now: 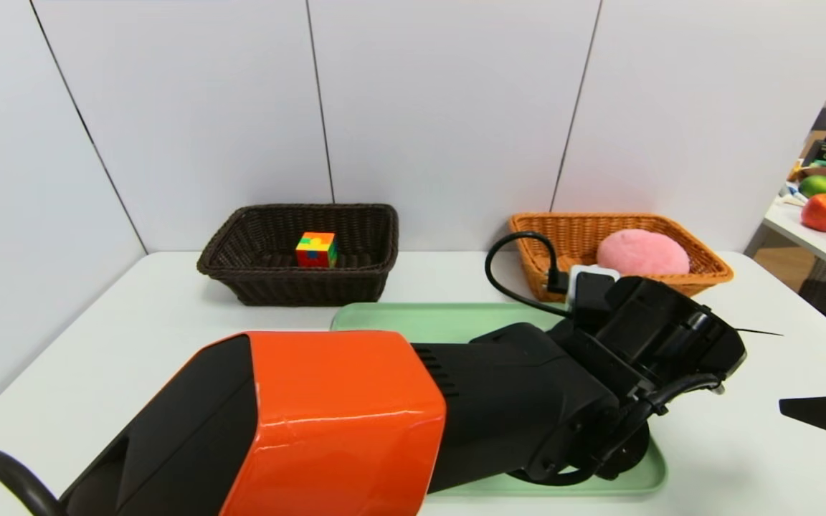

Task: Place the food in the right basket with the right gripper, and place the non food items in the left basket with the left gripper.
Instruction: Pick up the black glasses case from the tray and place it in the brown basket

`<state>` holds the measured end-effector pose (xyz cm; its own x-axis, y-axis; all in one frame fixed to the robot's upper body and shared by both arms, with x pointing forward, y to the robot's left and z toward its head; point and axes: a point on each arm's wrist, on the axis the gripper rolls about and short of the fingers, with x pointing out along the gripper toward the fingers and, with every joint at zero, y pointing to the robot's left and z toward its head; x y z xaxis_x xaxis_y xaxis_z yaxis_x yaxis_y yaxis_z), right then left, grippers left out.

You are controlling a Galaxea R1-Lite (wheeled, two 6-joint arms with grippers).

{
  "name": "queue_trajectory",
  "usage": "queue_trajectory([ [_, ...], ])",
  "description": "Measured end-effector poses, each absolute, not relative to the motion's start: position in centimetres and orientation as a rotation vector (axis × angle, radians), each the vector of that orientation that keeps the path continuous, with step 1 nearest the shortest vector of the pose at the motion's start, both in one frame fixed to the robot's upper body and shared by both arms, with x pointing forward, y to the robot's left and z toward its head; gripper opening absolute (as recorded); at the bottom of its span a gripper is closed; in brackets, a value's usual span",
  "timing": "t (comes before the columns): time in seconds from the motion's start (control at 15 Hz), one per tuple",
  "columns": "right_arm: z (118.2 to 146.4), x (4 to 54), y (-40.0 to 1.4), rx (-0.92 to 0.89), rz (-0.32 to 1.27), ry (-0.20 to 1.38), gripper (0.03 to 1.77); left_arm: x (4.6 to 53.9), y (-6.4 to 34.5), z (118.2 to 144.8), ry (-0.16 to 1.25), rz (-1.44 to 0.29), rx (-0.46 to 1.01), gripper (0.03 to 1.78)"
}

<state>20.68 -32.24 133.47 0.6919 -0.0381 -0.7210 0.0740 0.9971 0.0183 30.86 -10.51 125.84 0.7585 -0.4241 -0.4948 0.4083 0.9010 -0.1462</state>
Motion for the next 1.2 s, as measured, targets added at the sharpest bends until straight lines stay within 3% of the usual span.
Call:
queue_trajectory([
  [0.4, 133.1, 20.4, -32.3, 0.051, -0.053, 0.814, 1.7, 31.1, -11.2, 123.8, 0.542, -0.433, 0.015, 1.69],
  [1.2, 133.1, 20.4, -32.2, 0.056, -0.043, 0.812, 1.7, 31.3, -11.7, 122.3, 0.545, -0.437, 0.04, 1.69],
])
